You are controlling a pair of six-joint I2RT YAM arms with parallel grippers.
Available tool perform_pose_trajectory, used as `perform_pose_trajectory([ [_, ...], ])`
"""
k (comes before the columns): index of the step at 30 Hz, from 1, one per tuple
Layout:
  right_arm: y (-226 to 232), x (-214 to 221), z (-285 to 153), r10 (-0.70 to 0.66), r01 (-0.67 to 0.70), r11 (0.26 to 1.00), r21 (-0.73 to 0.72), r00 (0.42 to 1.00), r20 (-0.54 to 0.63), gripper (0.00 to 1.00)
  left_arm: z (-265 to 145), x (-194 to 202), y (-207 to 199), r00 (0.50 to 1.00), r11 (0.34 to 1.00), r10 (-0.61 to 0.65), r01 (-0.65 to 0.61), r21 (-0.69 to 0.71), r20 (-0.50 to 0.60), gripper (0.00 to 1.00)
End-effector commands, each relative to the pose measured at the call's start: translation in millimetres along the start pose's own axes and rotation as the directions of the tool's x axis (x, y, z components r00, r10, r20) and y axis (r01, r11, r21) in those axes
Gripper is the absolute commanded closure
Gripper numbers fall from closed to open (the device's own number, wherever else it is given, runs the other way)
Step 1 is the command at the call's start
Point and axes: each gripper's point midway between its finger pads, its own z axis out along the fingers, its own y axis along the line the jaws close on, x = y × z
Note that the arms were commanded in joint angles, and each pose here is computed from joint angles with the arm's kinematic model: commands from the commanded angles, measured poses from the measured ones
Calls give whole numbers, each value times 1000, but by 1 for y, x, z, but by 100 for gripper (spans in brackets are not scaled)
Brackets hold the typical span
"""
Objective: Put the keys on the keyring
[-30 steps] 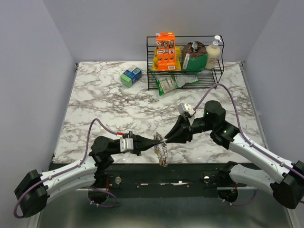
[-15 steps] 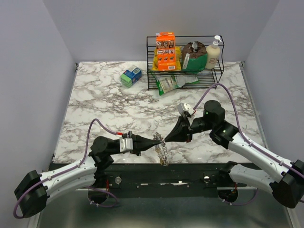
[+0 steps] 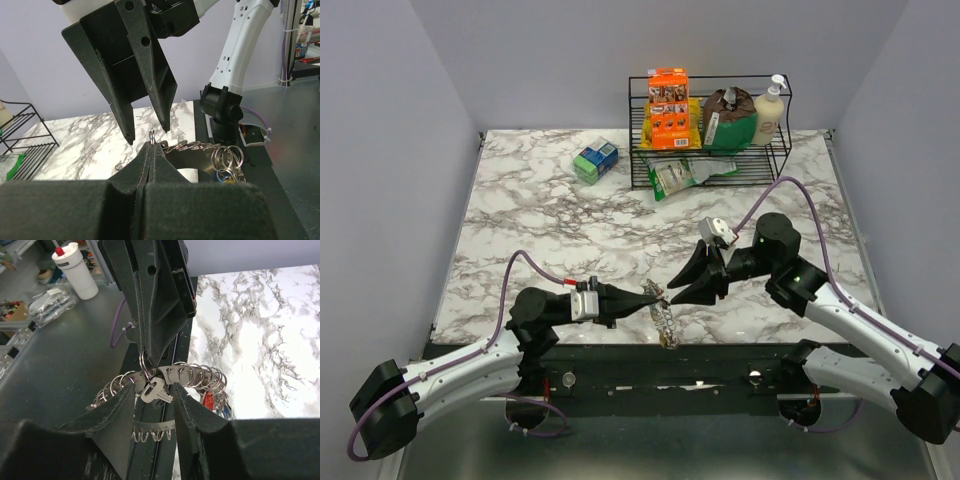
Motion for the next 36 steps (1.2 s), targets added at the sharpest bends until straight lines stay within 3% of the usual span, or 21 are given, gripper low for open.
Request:
perform_pose_trajectory([
  [1, 0, 1, 0, 5, -5, 1000, -10, 1000, -3, 55, 4, -21, 2, 997, 999, 44, -44, 4, 58, 100],
  [22, -1, -3, 4, 34, -34, 999, -42, 999, 2, 62, 6, -19, 2, 998, 999, 36, -36, 11, 51, 100],
  [28, -2, 0, 5, 47, -47, 998, -43, 999, -3, 82, 7, -20, 2, 998, 999, 34, -35, 11, 51, 100],
  [36, -2, 6, 5, 51, -52, 998, -45, 999, -10, 93, 6, -22, 2, 997, 999, 41, -42, 8, 66, 100],
])
